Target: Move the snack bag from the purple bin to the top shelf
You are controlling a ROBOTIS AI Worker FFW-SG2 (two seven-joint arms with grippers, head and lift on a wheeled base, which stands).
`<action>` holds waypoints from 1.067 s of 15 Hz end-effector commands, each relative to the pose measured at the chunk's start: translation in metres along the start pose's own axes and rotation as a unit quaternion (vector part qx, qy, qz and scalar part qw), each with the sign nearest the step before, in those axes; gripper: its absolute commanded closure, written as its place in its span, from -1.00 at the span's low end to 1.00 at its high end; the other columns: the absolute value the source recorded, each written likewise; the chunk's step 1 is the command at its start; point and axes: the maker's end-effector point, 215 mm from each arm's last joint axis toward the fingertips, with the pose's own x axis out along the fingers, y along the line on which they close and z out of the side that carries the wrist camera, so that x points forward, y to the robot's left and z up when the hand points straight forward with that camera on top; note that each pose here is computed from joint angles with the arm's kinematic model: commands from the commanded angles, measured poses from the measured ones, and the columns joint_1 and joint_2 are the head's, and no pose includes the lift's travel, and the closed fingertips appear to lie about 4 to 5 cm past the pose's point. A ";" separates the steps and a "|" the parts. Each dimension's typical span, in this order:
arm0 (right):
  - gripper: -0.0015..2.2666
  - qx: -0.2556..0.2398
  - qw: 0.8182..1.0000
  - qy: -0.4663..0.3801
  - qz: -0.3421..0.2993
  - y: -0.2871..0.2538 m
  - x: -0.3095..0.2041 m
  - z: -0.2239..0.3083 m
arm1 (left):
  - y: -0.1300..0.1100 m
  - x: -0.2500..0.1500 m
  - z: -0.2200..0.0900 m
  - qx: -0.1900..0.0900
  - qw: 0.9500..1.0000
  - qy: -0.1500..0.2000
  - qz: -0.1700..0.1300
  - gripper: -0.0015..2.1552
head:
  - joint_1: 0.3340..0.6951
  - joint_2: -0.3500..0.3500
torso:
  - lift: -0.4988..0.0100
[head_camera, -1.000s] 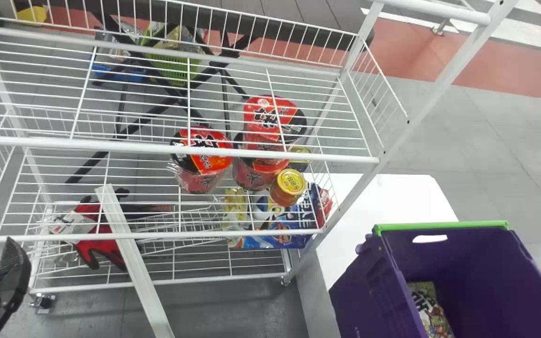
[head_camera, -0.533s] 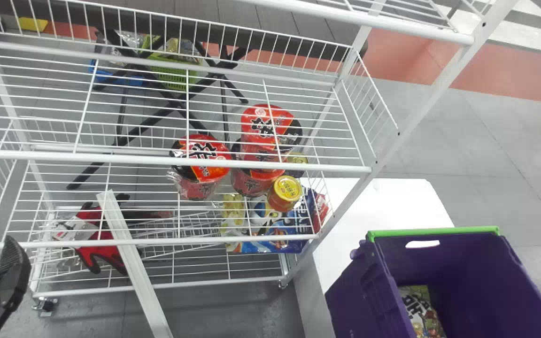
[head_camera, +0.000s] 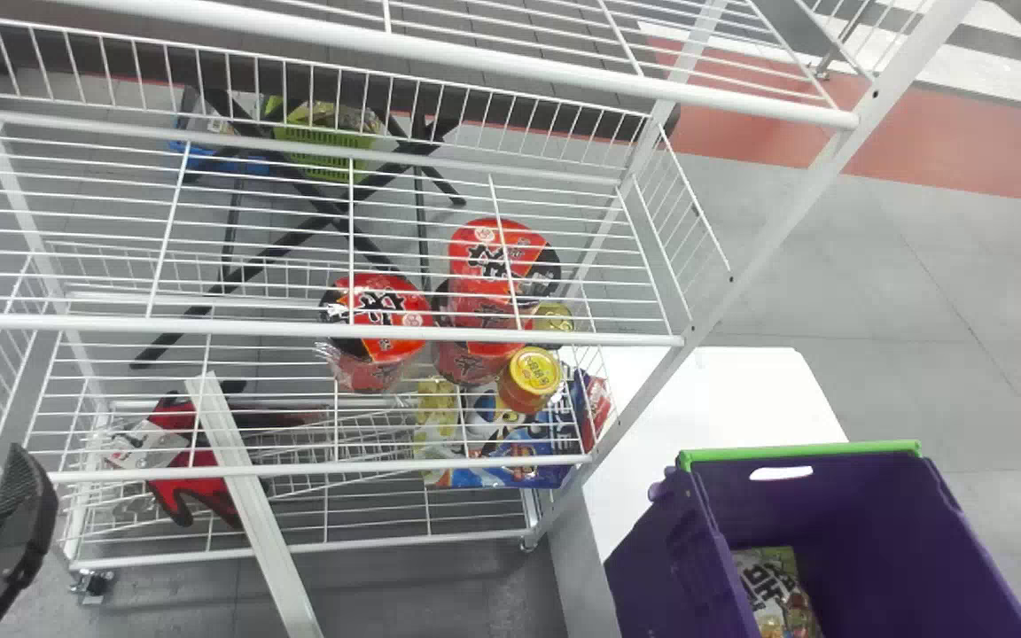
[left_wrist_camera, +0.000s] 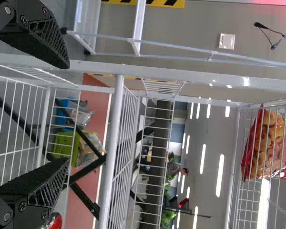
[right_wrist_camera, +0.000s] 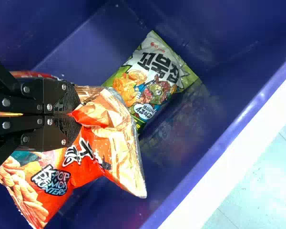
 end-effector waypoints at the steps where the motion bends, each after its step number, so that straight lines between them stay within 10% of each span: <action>1: 0.99 0.000 1.000 0.002 0.001 0.001 0.000 -0.002 | 0.000 -0.001 0.000 0.000 1.000 0.000 0.000 -0.87 | 1.00 -1.00 | -0.44; 16: 0.99 0.004 1.000 0.008 0.013 0.005 0.003 -0.010 | -0.003 -0.010 0.000 0.000 1.000 0.001 -0.001 -0.87 | 1.00 -1.00 | -0.20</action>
